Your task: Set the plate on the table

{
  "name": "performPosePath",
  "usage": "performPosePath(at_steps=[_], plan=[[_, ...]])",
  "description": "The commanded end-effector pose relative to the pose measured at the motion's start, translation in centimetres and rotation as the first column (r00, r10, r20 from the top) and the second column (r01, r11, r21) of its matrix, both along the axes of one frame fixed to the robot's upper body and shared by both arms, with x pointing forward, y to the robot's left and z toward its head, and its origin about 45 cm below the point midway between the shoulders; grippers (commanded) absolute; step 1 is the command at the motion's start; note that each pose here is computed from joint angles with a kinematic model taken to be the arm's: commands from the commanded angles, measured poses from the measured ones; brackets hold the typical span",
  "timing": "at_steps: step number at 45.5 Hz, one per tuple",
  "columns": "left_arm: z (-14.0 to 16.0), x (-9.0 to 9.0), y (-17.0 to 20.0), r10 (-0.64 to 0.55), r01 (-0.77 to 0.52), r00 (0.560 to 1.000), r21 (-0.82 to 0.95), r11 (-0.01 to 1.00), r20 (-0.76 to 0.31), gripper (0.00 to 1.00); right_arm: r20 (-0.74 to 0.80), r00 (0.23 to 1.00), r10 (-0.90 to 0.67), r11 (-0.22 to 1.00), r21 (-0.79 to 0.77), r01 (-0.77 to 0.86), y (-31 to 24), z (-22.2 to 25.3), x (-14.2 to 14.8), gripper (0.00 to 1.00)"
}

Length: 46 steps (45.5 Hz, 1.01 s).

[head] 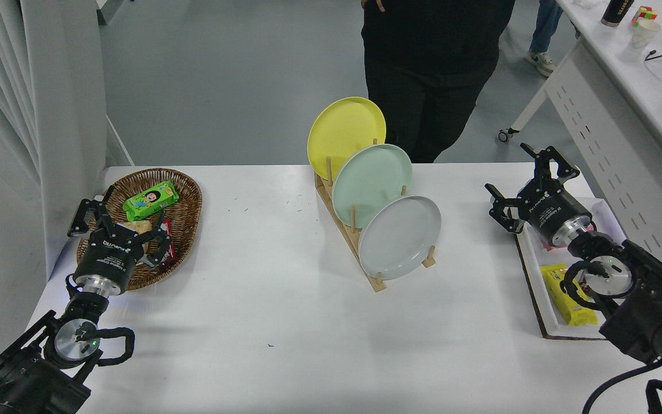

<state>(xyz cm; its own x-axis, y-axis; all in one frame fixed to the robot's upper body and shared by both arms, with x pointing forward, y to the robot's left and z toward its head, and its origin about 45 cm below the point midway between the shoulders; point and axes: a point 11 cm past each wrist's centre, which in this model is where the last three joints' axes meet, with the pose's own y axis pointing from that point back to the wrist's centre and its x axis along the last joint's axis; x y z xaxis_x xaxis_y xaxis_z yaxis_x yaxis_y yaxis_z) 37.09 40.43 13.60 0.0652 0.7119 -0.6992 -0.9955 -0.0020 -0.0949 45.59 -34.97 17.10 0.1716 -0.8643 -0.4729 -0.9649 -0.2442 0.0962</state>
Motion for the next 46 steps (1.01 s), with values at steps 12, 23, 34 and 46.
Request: performPosePath(at_steps=[12,23,34,46], plan=[[0.0,0.0,0.0,-0.001,0.001,1.0,0.0,1.0,0.001,0.98,0.0,0.994,0.11,0.994,-0.024,-0.11,1.0,1.3,-0.4,0.99],[0.0,0.0,0.0,0.0,0.0,1.0,0.0,1.0,0.0,0.98,-0.072,0.986,0.15,0.988,-0.026,-0.152,2.1,1.0,-1.6,0.99],[0.0,0.0,0.0,0.0,0.0,1.0,0.0,1.0,0.0,0.98,-0.099,0.972,0.213,0.976,-0.033,-0.217,3.6,0.8,-2.6,0.99],[0.0,0.0,0.0,-0.001,0.001,1.0,0.0,1.0,0.001,0.98,-0.142,0.96,0.242,0.966,-0.052,-0.252,4.8,0.0,-3.6,0.98]])
